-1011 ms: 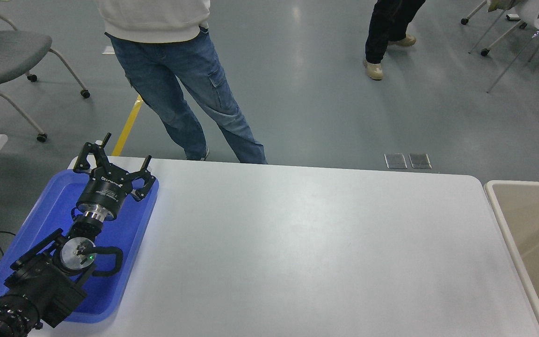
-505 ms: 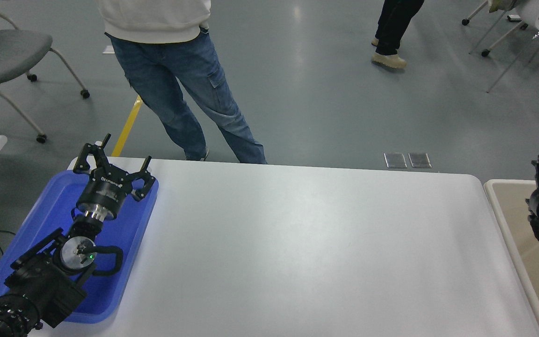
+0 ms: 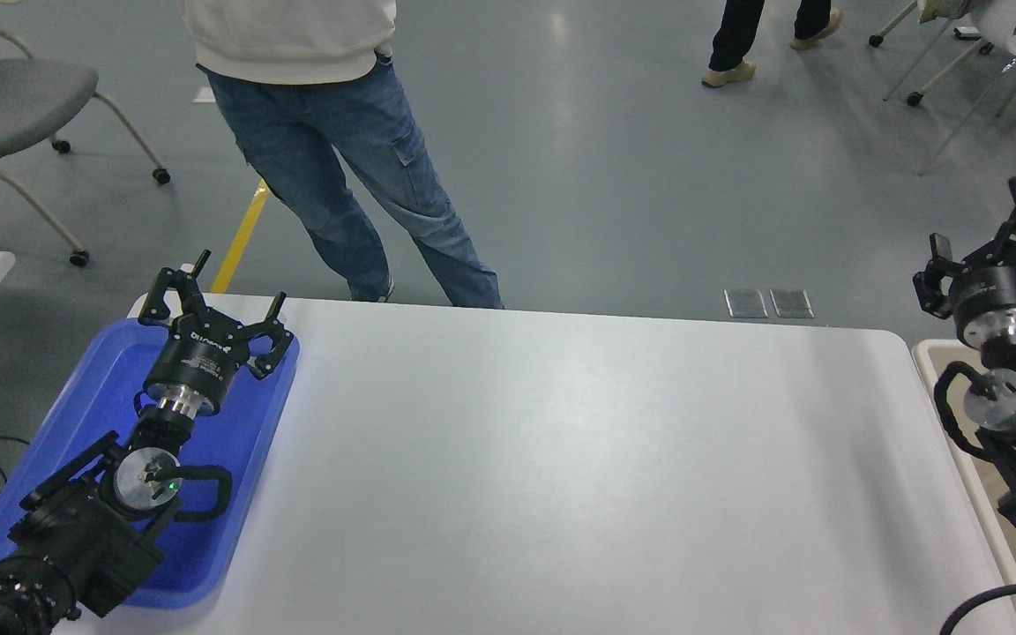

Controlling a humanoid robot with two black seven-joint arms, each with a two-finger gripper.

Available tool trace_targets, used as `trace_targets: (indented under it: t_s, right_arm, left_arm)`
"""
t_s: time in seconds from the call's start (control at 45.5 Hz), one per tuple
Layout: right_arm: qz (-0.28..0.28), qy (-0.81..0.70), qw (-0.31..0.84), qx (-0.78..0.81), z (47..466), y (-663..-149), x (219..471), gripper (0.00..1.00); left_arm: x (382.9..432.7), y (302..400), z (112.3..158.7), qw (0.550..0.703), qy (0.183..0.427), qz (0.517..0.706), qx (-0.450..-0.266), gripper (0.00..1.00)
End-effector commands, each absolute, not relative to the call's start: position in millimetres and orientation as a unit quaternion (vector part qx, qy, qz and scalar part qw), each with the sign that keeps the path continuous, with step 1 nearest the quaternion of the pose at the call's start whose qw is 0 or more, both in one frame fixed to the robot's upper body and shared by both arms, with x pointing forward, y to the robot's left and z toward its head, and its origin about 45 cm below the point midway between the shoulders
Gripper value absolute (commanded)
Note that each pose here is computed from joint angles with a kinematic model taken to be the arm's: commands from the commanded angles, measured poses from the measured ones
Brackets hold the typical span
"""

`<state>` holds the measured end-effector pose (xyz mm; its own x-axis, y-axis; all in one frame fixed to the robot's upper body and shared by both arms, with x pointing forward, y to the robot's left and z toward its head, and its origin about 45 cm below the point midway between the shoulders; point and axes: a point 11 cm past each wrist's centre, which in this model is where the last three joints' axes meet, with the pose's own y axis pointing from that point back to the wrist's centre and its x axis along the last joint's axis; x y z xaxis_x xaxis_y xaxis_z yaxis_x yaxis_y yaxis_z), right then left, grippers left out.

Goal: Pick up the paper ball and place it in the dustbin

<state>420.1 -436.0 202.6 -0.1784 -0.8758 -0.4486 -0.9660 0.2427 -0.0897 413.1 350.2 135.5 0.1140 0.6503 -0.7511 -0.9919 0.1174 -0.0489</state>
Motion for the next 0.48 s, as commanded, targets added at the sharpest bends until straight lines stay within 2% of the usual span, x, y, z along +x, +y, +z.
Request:
trace_targets:
  t_s: [0.0,0.154,0.462]
  right_arm:
    - [0.137,0.719,0.273,-0.625,184,-405,408,1.00]
    - [0.155,0.713,0.243,-0.640,161,-386,402,1.00]
    - [0.159,0.719,0.228,-0.638,153,-389,399,1.00]
  left_arm:
    - [413.1,350.2,135.5,0.687,0.294,0.597,-0.291,1.00]
    - [413.2,350.4,135.6,0.687,0.294,0.597,-0.291,1.00]
    - [413.1,350.2,135.5,0.687,0.294,0.597,-0.291,1.00]
